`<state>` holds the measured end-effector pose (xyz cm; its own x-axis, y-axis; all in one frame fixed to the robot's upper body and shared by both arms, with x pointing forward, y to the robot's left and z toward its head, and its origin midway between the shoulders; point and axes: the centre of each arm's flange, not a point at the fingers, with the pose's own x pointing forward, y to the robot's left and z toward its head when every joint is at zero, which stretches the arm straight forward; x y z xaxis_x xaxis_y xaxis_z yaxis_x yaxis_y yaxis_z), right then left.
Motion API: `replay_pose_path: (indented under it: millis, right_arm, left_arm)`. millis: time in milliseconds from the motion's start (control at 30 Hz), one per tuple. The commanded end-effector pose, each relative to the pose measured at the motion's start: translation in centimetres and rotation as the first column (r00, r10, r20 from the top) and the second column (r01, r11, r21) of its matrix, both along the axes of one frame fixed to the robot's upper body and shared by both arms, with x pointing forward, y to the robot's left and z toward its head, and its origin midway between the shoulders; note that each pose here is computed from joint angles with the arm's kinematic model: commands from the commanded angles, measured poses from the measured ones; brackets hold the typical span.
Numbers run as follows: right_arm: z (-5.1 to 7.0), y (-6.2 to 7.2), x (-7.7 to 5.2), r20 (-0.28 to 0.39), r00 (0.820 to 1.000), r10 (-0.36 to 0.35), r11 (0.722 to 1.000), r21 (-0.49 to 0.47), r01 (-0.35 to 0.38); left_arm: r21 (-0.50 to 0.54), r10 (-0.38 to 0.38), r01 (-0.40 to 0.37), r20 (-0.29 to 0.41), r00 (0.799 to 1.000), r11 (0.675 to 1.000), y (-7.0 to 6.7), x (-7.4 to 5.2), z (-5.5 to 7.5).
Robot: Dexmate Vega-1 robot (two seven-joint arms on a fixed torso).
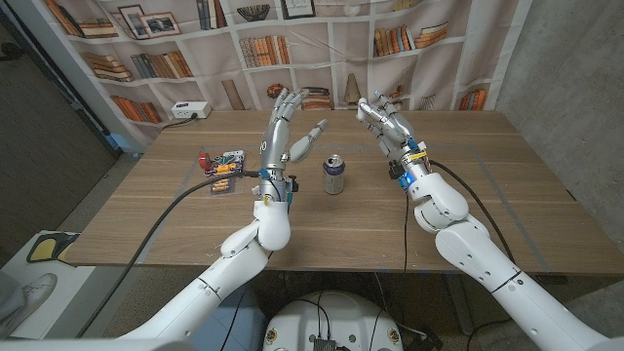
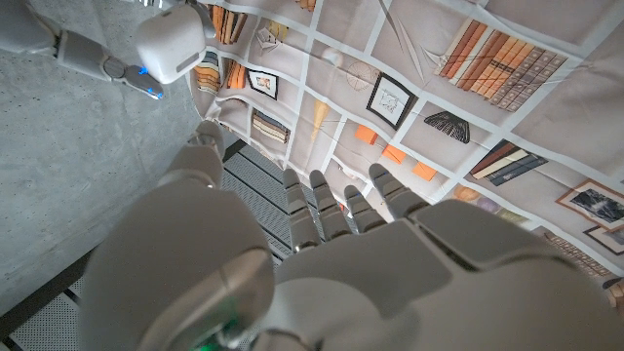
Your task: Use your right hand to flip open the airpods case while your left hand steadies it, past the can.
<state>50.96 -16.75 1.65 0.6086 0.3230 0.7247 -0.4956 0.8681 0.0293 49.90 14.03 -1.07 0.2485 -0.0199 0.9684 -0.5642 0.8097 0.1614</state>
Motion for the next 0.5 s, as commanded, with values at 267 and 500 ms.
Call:
replay_pose_path:
  millis: [267, 500]
  right_arm:
    - [-0.2, 0.6, -0.3, -0.029, 0.999, 0.015, 1.000, 0.022, -0.015]
    - [-0.1, 1.2, -0.4, -0.019, 1.000, 0.024, 1.000, 0.019, -0.024]
  left_arm:
    - [-0.013, 0.025, -0.025, 0.030, 0.999, 1.000, -1.7, 0.3, -0.5]
    - [-0.004, 0.025, -0.025, 0.016, 1.000, 1.000, -2.3, 0.7, -0.3]
